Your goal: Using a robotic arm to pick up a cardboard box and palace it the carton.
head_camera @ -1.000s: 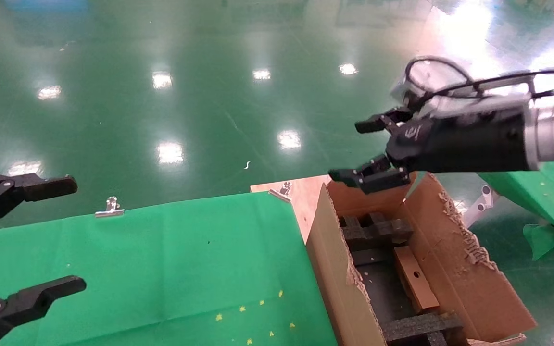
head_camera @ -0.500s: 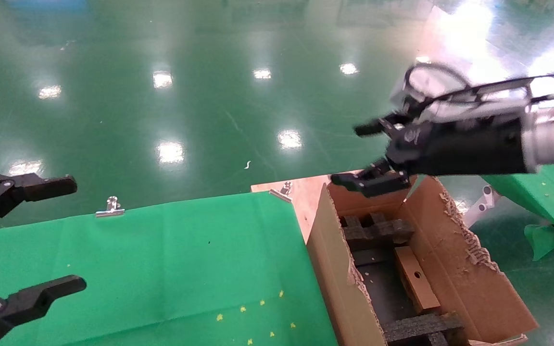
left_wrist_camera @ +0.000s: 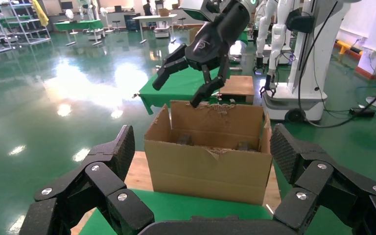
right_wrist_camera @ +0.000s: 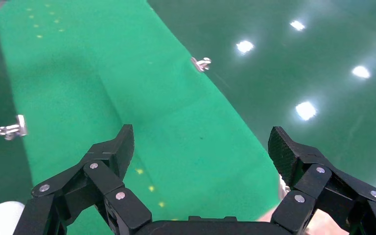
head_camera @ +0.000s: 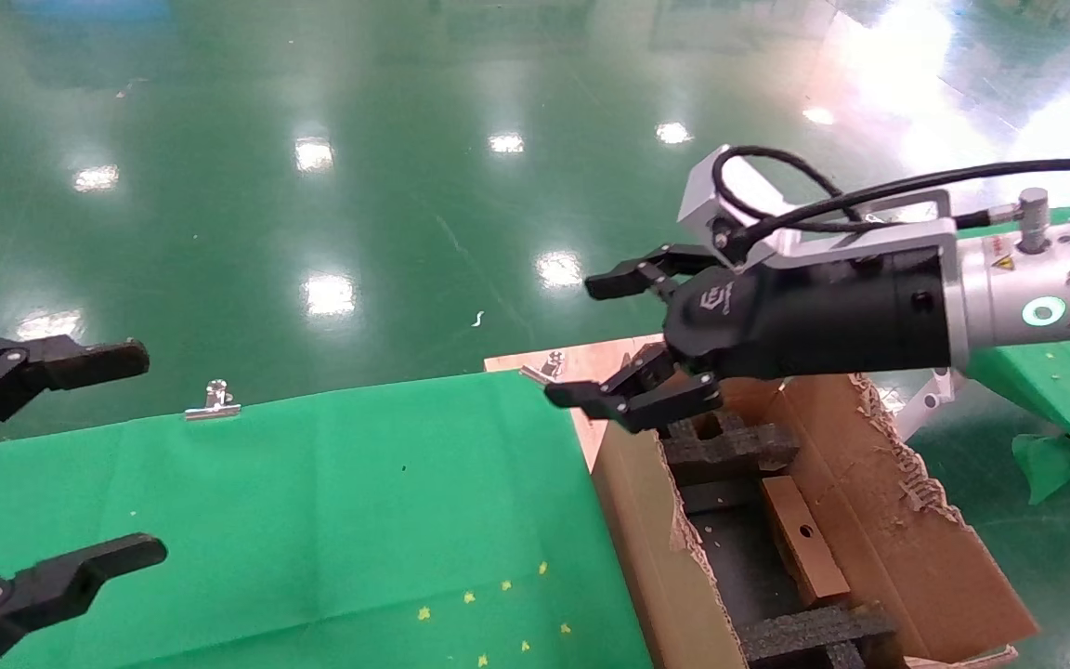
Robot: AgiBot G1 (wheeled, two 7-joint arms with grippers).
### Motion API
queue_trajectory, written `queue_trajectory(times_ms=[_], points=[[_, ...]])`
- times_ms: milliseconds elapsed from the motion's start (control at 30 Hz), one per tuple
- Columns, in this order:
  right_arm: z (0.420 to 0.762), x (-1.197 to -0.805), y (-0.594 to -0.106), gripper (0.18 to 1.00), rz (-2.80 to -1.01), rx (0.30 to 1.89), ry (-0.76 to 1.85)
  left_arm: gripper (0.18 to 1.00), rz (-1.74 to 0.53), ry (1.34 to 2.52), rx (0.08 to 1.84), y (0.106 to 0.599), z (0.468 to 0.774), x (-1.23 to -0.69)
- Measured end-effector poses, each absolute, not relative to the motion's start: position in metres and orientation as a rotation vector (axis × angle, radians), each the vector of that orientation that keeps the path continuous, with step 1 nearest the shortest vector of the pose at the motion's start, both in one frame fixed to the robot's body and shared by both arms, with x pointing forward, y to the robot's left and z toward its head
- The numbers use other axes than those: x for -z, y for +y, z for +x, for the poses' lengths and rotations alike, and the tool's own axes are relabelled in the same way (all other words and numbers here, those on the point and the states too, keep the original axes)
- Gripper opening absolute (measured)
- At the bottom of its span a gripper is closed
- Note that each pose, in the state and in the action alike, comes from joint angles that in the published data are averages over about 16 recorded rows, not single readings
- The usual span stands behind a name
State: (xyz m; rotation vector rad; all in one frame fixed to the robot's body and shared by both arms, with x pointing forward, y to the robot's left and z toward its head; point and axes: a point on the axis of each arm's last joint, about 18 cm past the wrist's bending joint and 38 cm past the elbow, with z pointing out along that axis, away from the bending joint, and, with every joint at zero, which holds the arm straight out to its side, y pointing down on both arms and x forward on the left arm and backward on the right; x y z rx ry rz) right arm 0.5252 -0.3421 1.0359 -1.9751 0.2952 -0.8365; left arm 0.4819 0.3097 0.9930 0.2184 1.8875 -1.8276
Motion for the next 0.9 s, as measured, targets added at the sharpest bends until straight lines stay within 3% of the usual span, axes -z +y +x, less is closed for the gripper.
queue_trajectory(times_ms=[900], points=[[0.498, -1.009, -0.301, 1.001, -1.786, 0.603, -0.074, 1.001, 0.218, 1.887, 1.828, 0.310, 0.482, -0.993]])
